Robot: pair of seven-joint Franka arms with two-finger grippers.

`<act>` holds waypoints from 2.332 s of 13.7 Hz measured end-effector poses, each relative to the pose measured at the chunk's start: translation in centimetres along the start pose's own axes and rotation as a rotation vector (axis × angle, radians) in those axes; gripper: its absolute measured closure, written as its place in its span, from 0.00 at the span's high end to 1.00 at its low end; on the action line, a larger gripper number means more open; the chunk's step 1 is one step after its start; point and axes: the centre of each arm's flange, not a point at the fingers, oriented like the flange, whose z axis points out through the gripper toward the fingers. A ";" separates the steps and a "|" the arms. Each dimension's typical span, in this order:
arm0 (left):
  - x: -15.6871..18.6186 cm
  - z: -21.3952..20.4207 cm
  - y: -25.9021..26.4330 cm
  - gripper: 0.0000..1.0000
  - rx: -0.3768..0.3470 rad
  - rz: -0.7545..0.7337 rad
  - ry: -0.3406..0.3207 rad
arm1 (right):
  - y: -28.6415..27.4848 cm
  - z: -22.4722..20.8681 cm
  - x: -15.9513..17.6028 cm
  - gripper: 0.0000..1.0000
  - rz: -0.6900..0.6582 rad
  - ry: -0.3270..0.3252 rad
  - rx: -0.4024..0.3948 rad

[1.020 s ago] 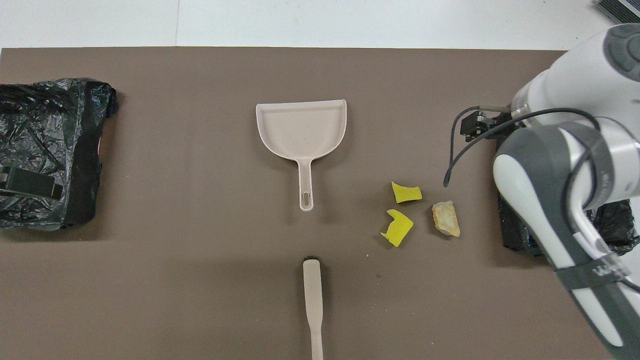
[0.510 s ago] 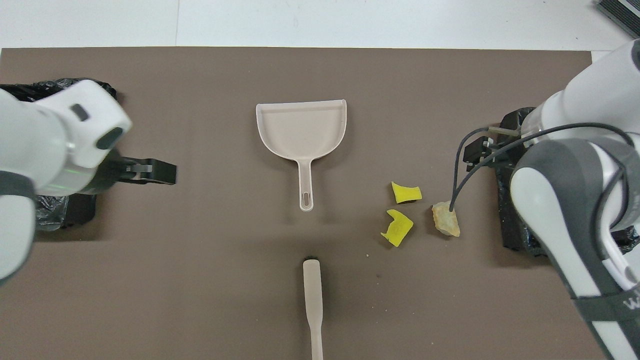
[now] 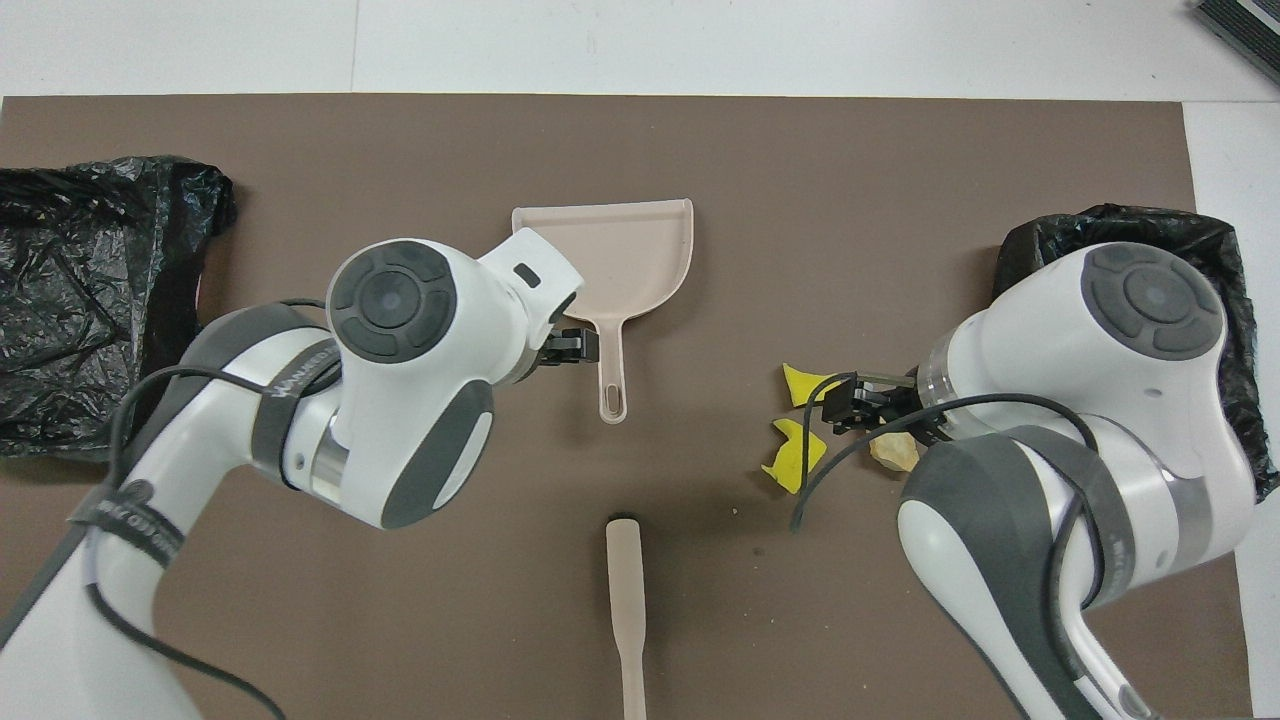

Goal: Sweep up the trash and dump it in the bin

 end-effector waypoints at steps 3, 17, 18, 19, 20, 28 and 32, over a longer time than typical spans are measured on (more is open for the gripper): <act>0.3 2.8 1.6 1.00 -0.018 -0.045 0.028 | 1.2 0.1 0.7 1.00 -0.021 -0.003 0.003; -1.2 6.9 4.7 0.92 -0.019 -0.050 0.015 | -0.8 3.4 -1.5 1.00 -0.015 -0.072 -0.029; -1.3 6.9 4.6 0.92 -0.014 -0.050 0.008 | -0.7 3.4 -1.5 1.00 -0.015 -0.075 -0.025; -1.4 7.0 4.6 0.84 -0.008 -0.049 -0.002 | -0.7 3.4 -1.7 1.00 -0.020 -0.082 -0.014; -1.4 7.1 4.6 0.69 -0.005 -0.049 -0.006 | -0.9 3.4 -1.9 1.00 -0.023 -0.092 0.005; -1.3 4.9 3.7 0.31 0.116 0.165 0.010 | -5.0 3.8 -6.6 1.00 -0.080 -0.175 0.088; -0.5 1.9 1.1 0.31 0.143 0.426 -0.031 | -9.5 3.4 -11.0 1.00 -0.142 -0.190 0.102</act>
